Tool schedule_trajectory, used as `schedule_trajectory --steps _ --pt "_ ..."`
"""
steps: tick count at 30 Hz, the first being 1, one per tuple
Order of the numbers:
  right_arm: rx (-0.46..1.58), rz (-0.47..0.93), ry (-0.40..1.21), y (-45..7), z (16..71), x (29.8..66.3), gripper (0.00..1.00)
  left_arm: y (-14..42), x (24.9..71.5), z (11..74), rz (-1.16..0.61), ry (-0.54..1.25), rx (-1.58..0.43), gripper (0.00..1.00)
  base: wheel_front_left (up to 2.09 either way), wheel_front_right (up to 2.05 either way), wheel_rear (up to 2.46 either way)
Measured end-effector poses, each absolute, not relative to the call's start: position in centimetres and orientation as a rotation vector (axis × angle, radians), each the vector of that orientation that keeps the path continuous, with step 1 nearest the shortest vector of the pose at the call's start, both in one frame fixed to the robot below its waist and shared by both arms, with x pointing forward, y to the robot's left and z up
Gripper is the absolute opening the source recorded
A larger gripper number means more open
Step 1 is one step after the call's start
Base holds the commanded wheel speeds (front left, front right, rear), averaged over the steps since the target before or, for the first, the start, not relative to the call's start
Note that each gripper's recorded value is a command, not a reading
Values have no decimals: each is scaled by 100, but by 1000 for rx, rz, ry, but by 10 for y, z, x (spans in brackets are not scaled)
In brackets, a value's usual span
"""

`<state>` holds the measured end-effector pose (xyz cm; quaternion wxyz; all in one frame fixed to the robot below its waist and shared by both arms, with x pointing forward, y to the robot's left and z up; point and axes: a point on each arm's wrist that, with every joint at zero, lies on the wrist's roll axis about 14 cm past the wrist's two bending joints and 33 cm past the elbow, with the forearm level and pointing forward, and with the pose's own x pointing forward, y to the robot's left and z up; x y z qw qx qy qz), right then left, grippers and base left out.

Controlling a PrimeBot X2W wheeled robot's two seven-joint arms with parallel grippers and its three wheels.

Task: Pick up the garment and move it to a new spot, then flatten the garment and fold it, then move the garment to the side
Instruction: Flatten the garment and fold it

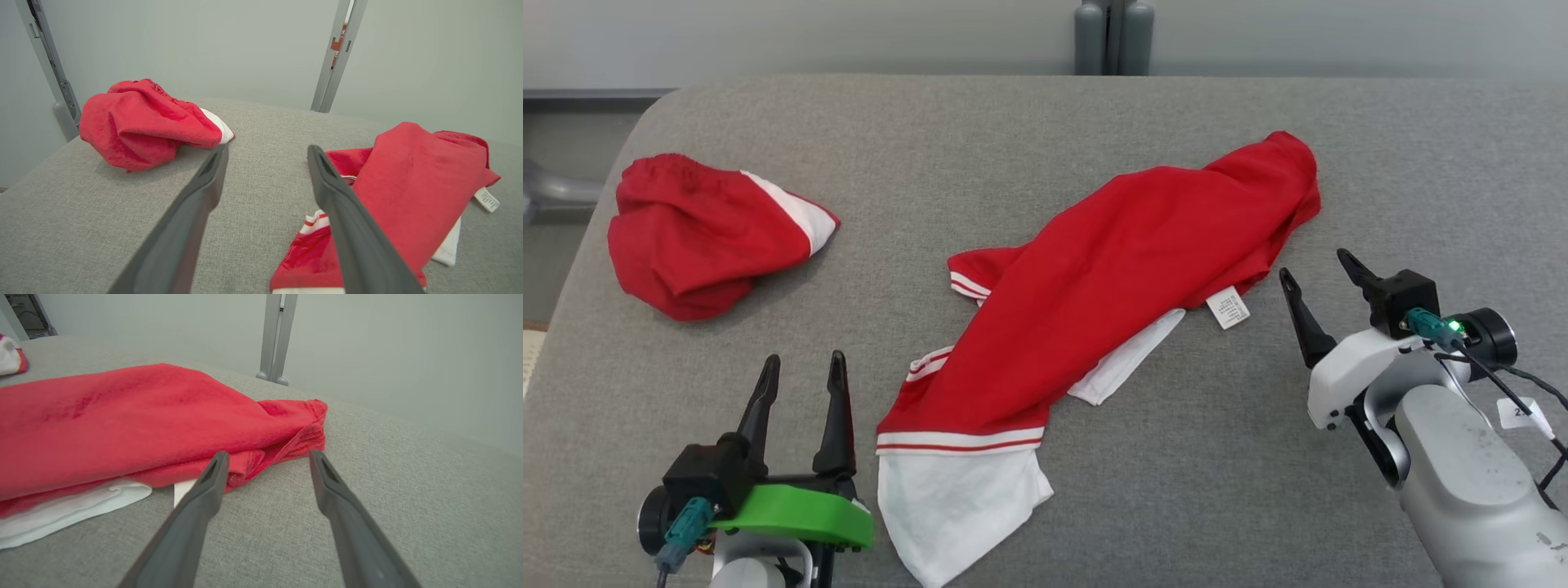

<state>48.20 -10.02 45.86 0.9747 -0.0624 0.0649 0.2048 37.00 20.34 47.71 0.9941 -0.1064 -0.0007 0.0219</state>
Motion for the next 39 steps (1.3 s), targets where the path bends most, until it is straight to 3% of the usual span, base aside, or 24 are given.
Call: schedule_trajectory --steps 12,13,14,15,22,28,39 --pt "-190 515 299 -71 400 507 100 215 371 465 106 36 -232 100 0 0 0" --pt "-188 521 308 -68 397 508 47 216 371 465 110 37 -231 100 0 0 0" --pt "-185 525 313 -66 395 509 7 218 371 465 115 38 -231 100 0 0 0" --pt "-182 530 319 -63 393 510 0 219 371 464 119 40 -230 100 0 0 0" --pt "-143 538 271 -53 406 515 0 222 369 462 137 47 -230 100 0 0 0" --pt "-124 511 204 -71 423 496 0 216 364 456 128 63 -242 100 0 0 0" --pt "-142 423 173 -129 433 425 0 182 372 458 17 63 -263 100 0 0 0"
